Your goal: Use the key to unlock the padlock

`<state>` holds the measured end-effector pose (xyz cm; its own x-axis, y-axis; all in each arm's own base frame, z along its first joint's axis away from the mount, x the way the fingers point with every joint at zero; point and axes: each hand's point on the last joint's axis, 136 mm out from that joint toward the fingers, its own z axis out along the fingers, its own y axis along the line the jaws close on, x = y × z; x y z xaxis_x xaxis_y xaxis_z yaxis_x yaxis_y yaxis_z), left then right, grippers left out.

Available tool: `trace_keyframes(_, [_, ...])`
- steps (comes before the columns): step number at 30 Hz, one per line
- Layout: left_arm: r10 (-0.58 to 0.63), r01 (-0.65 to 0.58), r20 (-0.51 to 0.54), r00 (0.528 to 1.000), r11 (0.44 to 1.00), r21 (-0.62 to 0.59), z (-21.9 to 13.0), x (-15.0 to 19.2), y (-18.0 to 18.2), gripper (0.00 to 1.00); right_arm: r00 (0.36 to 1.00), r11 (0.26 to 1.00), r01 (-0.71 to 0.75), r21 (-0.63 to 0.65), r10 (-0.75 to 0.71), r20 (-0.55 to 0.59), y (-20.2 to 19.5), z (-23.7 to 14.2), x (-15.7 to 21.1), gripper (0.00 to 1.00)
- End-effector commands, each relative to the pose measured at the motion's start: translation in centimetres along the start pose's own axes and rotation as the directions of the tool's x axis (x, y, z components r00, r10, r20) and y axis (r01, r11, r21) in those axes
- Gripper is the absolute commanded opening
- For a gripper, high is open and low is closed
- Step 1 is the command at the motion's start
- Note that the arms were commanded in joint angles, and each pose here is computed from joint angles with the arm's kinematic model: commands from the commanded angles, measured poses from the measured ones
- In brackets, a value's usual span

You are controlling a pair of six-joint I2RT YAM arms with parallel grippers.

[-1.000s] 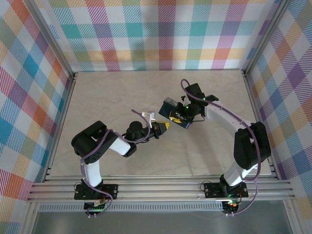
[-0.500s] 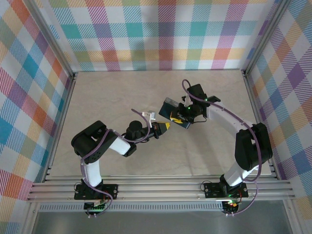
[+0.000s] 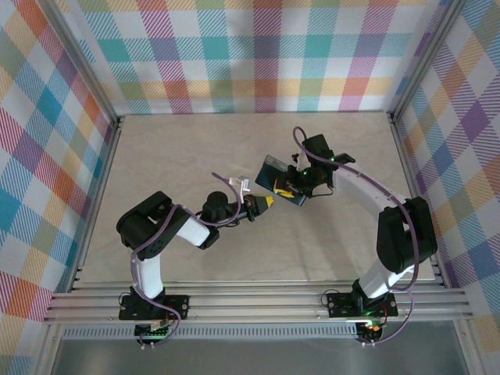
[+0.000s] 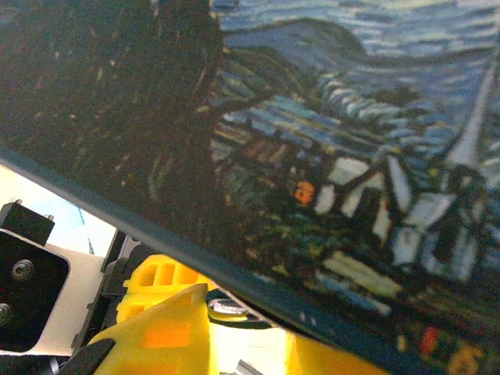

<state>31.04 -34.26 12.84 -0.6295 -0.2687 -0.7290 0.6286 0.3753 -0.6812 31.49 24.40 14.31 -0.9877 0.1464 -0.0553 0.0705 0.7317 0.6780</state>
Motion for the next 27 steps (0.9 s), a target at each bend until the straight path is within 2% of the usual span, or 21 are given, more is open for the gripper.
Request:
trace_keyframes(1, [0.108, -0.111, 0.090, 0.990, 0.993, 0.038, 0.7, -2.5, -1.9, 0.00, 0.992, 0.996, 0.004, -0.087, -0.015, -0.121, 2.7, -0.7, 2.5, 0.00])
trace_keyframes(8, [0.203, -0.209, 0.125, 0.971, 0.978, 0.030, 1.0, -3.0, -3.4, 0.00, 0.987, 0.998, -0.022, -0.059, 0.013, -0.157, 2.4, -0.7, 2.9, 0.00])
trace_keyframes(12, [0.216, -0.220, 0.131, 0.968, 0.975, 0.021, 1.0, -3.2, -3.3, 0.00, 0.983, 0.998, -0.026, -0.058, 0.015, -0.181, 2.6, -0.8, 3.1, 0.00])
trace_keyframes(27, [0.024, -0.033, 0.111, 0.993, 0.997, 0.075, 1.1, -4.2, -2.5, 0.00, 0.987, 0.999, 0.008, 0.044, 0.000, -0.162, 1.1, -0.8, 2.6, 0.00])
